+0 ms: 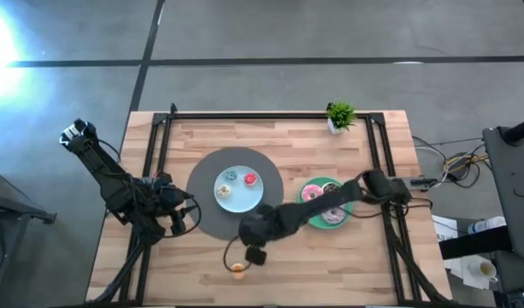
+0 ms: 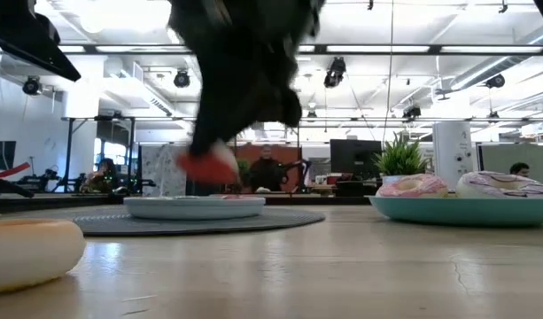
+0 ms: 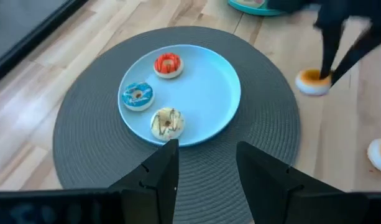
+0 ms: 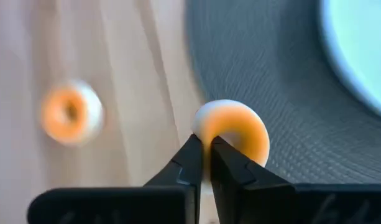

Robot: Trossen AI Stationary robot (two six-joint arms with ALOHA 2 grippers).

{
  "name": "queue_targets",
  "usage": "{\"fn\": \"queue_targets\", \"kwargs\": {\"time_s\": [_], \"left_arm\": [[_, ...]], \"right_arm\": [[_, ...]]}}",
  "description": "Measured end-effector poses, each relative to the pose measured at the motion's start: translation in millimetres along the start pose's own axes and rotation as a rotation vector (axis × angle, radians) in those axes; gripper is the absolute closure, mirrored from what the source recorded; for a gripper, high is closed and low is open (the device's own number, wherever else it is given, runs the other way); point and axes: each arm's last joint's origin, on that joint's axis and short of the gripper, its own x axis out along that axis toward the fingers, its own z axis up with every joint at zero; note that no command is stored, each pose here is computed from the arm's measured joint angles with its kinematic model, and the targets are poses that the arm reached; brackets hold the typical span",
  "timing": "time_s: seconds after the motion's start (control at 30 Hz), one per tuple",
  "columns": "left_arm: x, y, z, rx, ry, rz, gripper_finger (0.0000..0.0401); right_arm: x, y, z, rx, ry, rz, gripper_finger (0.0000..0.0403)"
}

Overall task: Pick & Place donuts
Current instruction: Put the small red donut on the blue plate

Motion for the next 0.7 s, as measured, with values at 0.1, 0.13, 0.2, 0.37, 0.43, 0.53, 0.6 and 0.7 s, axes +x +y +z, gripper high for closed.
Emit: {"fn": "queue_targets", "kwargs": {"time_s": [0.1,0.13,0.2,0.37,0.43,0.53,0.6,0.7], "left_arm": [[0.0,0.2,0.5,0.027,-0.018,0.009,0.0266],[0.0,0.2,0.8,0.031,-0.025,0.012,0.0266],[0.0,-0.9,2.0,0.038,-0.045,0.01,0.0266],[-1.1,-12.5,11.3,0.1,-0.157,-0.042,0.0266],[-1.8,-17.3,16.0,0.133,-0.221,-0.041,0.0266],[-2.8,-20.5,21.5,0.138,-0.322,0.015,0.0266],[-3.7,-19.9,24.2,0.129,-0.386,0.074,0.0266],[-4.4,-18.3,27.4,0.123,-0.459,0.157,0.0266]], "right_arm": [[-19.6,-7.7,17.2,0.16,-0.093,0.107,0.0389],[-25.6,-10.5,23.2,0.208,-0.123,0.16,0.0389],[-34.0,-19.4,34.8,0.354,-0.186,0.253,0.0389],[-44.1,-46.0,52.4,0.788,-0.459,0.412,0.0389],[-50.2,-52.6,52.4,0.92,-0.623,0.443,0.039],[-55.4,-61.3,45.8,1.096,-0.842,0.465,0.039],[-52.4,-68.3,40.2,1.189,-0.952,0.48,0.039],[-46.0,-77.4,35.4,1.282,-1.062,0.526,0.039]]}}
